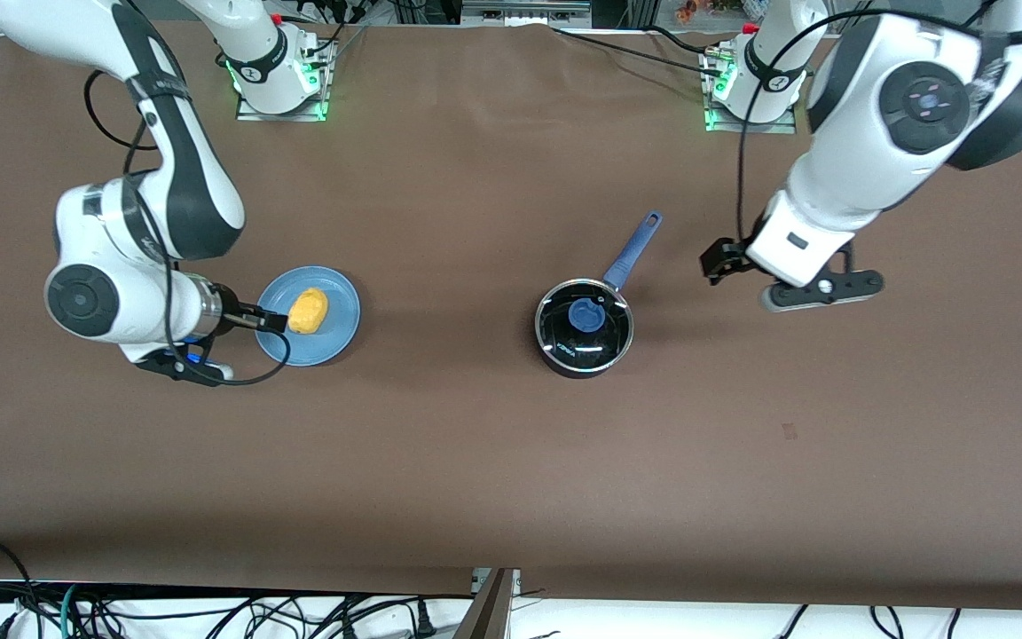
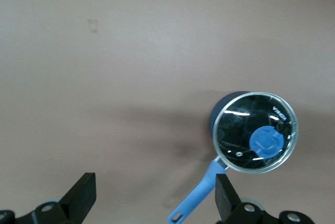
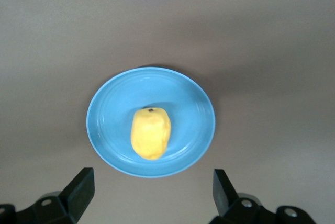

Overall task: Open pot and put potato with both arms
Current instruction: 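Lower the right gripper onto the potato while the left gripper descends to the lid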

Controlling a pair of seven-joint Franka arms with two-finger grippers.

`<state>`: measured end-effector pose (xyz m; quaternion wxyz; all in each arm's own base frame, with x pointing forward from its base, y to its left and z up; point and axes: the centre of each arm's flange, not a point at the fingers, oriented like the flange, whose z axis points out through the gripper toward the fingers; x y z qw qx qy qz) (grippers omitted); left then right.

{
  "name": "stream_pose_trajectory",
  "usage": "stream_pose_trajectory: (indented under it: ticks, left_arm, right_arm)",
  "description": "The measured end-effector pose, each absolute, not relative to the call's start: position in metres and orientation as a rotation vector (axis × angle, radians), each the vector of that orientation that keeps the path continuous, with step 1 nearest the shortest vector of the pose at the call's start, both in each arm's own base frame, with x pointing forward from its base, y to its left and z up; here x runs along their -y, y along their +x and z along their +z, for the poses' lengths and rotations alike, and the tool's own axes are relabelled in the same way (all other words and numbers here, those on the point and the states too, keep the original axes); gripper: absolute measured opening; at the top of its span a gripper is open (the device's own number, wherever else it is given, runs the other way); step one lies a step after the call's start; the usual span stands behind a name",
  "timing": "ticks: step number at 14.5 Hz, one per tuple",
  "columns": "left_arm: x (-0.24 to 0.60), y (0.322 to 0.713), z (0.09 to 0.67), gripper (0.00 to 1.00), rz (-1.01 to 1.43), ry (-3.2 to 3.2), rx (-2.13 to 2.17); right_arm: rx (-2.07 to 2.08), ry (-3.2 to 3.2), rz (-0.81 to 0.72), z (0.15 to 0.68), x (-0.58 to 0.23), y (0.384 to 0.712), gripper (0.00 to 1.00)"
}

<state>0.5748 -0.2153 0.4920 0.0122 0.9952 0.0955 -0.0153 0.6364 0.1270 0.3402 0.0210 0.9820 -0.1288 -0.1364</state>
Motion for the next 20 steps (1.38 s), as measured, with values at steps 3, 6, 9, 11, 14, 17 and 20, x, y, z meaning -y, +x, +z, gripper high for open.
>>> stream_pose_trajectory:
  ticks: [3,6,9,11,14,17,20]
  left_arm:
    - [0.251,0.558,0.459,1.0,-0.014,3.116,-0.341]
    - [0.281,0.538,0.431,1.0,0.003,3.096,-0.387]
    - [0.293,0.529,0.417,1.0,0.045,3.082,-0.452]
    - [0.298,0.526,0.411,1.0,0.071,3.057,-0.495]
    - [0.311,0.522,0.395,1.0,0.104,3.056,-0.524]
    - [0.332,0.519,0.368,1.0,0.146,3.047,-0.608]
    - [0.346,0.517,0.344,1.0,0.161,3.026,-0.673]
  right_arm:
    - [0.465,3.031,-0.416,0.318,-0.133,0.632,1.0]
    - [0.519,3.018,-0.418,0.294,-0.133,0.626,1.0]
    - [0.588,3.003,-0.407,0.27,-0.135,0.617,1.0]
    - [0.607,2.994,-0.409,0.26,-0.142,0.611,1.0]
    - [0.633,2.992,-0.393,0.249,-0.147,0.606,1.0]
    - [0.651,3.001,-0.365,0.23,-0.146,0.599,1.0]
    - [0.655,3.008,-0.349,0.215,-0.146,0.591,1.0]
